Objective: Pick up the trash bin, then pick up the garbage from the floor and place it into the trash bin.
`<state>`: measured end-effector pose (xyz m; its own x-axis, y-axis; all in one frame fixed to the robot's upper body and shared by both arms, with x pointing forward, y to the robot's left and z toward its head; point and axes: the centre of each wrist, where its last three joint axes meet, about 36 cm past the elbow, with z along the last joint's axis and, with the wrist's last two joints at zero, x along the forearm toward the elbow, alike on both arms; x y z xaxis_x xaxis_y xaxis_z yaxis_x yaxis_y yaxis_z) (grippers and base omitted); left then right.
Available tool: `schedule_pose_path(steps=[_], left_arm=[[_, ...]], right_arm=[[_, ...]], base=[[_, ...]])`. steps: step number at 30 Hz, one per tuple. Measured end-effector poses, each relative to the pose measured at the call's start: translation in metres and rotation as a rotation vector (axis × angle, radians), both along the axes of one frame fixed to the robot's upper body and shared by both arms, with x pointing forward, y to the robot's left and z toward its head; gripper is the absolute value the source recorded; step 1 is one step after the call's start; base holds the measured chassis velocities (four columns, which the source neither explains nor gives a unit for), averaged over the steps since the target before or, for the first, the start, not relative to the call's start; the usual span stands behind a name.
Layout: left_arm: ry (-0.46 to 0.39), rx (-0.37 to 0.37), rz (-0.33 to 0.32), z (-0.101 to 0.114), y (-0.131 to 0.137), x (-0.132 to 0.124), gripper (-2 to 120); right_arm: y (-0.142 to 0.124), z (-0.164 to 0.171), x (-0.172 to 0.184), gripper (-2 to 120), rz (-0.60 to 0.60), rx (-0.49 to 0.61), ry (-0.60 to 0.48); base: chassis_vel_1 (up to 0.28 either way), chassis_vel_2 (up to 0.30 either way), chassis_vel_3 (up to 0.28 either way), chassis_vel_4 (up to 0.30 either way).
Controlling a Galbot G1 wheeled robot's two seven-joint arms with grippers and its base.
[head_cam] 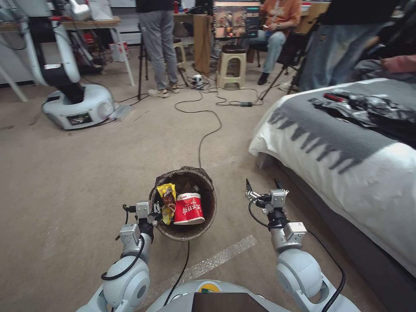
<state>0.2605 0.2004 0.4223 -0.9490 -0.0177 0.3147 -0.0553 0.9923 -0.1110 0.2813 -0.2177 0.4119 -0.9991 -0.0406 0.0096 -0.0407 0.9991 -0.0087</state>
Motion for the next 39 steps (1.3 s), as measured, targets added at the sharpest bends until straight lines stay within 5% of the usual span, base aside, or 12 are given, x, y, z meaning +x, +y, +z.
schedule_pose_path(steps=[39], left_arm=[[-0.001,0.011,-0.012,0.0042,-0.0012,-0.0014,0]], right_arm=[[0.0049,-0.0019,-0.0031,100,-0.021,0.007,0.001]], base=[[0.087,0.090,0.088,0.086]])
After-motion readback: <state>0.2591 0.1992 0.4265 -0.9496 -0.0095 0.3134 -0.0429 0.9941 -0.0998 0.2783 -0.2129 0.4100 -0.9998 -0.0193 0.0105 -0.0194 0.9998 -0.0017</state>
